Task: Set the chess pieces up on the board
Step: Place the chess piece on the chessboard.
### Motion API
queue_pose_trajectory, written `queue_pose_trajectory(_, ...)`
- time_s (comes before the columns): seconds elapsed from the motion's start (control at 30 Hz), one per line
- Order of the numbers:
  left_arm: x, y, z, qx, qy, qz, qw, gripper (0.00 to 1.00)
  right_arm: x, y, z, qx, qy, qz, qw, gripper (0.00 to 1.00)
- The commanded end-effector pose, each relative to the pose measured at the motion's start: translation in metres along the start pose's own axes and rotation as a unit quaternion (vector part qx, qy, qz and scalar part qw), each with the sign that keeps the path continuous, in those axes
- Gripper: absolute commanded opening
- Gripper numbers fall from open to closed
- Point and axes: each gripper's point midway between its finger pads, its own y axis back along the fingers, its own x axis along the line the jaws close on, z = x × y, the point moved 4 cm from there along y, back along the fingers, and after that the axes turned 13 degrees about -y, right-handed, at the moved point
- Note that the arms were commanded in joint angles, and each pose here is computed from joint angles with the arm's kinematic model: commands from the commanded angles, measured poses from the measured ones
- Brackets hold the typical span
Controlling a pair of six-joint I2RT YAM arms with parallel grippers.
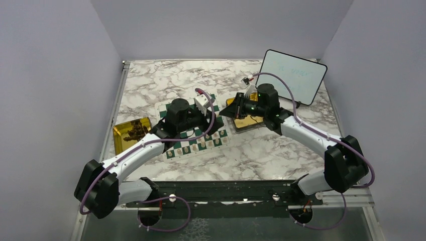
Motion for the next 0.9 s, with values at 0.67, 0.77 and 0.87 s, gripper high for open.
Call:
queue_pose_trajectory(0.67,0.132,0.108,-0.044,0.063,0.236,0.395,0.886,0.99,-0.015,-0.052,0.015,0.032,0.122,-0.23,0.965,0.07)
queue_pose_trajectory(0.77,0.138,0.132,-0.047,0.051,0.241,0.458,0.854,0.99,-0.012,-0.068,-0.001,0.053,0.141,-0.247,0.957,0.07)
queue_pose_trajectory(0.87,0.136,0.156,-0.045,0.035,0.226,0.511,0.828,0.99,-0.006,-0.085,-0.018,0.068,0.154,-0.251,0.953,0.07)
